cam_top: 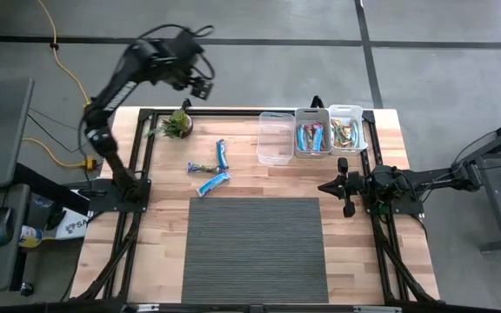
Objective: Pick and place Granola Bars by type
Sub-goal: Put the blue granola bar into the transparent bin
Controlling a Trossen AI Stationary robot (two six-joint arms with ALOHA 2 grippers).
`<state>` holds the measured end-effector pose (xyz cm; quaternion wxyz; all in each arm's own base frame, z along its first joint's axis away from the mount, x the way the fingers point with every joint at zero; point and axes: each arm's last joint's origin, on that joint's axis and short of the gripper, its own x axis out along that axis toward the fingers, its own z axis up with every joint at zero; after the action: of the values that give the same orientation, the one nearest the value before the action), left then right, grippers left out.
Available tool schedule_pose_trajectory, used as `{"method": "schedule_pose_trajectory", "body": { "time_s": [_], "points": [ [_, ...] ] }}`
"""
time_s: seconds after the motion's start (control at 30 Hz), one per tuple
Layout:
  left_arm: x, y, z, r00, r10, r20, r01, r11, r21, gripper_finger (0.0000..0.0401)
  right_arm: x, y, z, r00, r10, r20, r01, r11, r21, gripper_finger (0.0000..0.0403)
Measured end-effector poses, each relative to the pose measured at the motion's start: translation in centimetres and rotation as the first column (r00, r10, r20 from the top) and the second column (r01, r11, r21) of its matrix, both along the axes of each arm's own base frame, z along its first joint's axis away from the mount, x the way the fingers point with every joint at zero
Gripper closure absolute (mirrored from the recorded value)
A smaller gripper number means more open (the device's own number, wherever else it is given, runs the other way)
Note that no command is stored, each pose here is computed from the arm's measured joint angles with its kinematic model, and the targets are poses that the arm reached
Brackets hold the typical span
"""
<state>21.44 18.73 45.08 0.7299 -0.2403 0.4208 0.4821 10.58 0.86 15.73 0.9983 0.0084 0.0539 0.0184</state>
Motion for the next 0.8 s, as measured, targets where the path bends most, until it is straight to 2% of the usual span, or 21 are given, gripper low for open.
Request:
{"method": "schedule_pose_trajectory", "body": {
  "time_s": [0.1, 0.23, 0.37, 0.5, 0.6, 0.7, 0.8],
  "points": [
    [-2.2, -0.9, -0.7, 0.998, 0.015, 0.054, -0.012, 0.998, -0.06, 0.0133, 0.0, 0.0, 0.0, 1.0, 0.0, 0.0, 0.0, 1.0, 0.0, 0.0402],
    [-3.2, -2.0, -4.0, 0.978, 0.048, 0.204, -0.025, 0.993, -0.112, 0.0133, 0.0, 0.0, 0.0, 1.0, -0.001, 0.0, 0.001, 1.0, 0.0, 0.0402],
    [-2.5, -3.5, -8.9, 0.935, 0.108, 0.339, -0.045, 0.981, -0.19, 0.0133, 0.0, 0.0, 0.0, 1.0, -0.001, 0.0, 0.001, 1.0, 0.0, 0.0402],
    [-1.5, -4.7, -12.8, 0.912, 0.128, 0.39, -0.026, 0.966, -0.257, 0.0133, 0.0, 0.0, 0.0, 1.0, -0.001, 0.0, 0.001, 1.0, 0.0, 0.0402],
    [-0.5, -5.5, -15.5, 0.91, 0.159, 0.383, -0.036, 0.951, -0.308, 0.0133, 0.0, 0.0, 0.0, 1.0, 0.0, 0.0, 0.0, 1.0, 0.0, 0.0402],
    [0.5, -6.0, -17.8, 0.898, 0.241, 0.367, -0.12, 0.939, -0.324, 0.0133, 0.0, 0.0, 0.0, 1.0, -0.001, 0.0, 0.001, 1.0, 0.0, 0.0402],
    [0.7, -5.9, -20.0, 0.855, 0.388, 0.344, -0.265, 0.897, -0.354, 0.0133, 0.0, 0.0, 0.0, 1.0, 0.0, 0.0, 0.0, 1.0, 0.0, 0.0402]
  ]
}}
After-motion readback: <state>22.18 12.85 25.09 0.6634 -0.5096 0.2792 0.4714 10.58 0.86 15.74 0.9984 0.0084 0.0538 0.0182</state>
